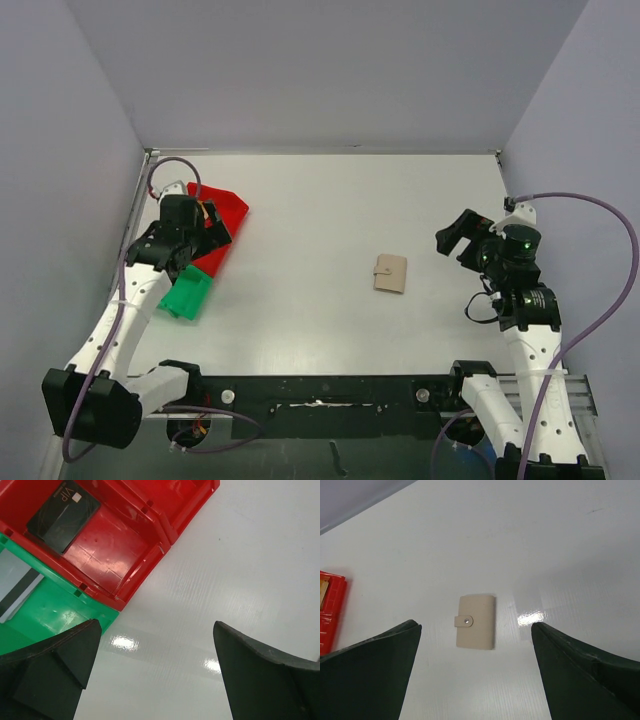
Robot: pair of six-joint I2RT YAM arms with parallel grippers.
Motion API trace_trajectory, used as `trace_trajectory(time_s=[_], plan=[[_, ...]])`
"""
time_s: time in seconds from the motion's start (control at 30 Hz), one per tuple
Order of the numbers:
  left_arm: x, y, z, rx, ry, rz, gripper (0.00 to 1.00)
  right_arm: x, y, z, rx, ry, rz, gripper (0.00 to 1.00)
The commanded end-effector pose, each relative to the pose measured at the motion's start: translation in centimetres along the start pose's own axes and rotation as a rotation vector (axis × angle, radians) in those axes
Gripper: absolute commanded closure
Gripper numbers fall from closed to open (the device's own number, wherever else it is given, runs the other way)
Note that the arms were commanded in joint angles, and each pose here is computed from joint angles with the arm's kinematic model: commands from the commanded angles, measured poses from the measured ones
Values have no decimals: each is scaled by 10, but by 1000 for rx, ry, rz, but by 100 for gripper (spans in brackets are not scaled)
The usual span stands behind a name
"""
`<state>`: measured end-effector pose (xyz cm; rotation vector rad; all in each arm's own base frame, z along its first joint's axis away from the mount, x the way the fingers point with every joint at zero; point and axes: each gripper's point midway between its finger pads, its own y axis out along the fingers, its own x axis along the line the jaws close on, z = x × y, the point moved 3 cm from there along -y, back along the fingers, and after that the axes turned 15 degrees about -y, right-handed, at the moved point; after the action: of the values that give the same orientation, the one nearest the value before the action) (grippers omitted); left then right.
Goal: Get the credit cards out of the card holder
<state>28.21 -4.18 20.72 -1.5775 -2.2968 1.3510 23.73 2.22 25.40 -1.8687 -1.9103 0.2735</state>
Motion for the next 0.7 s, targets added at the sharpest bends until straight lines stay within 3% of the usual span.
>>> trace_trajectory(time_s=[0.0, 0.2, 0.67], plan=[[-18, 10, -10, -8, -112, 48, 5, 3, 2, -2, -2, 36, -18, 2], [-7, 37, -26, 12, -240, 3, 17, 4, 3, 1, 16, 66, -20, 2], [70, 49, -21, -83, -421, -201, 27, 6, 9, 12, 88, 158, -14, 2]])
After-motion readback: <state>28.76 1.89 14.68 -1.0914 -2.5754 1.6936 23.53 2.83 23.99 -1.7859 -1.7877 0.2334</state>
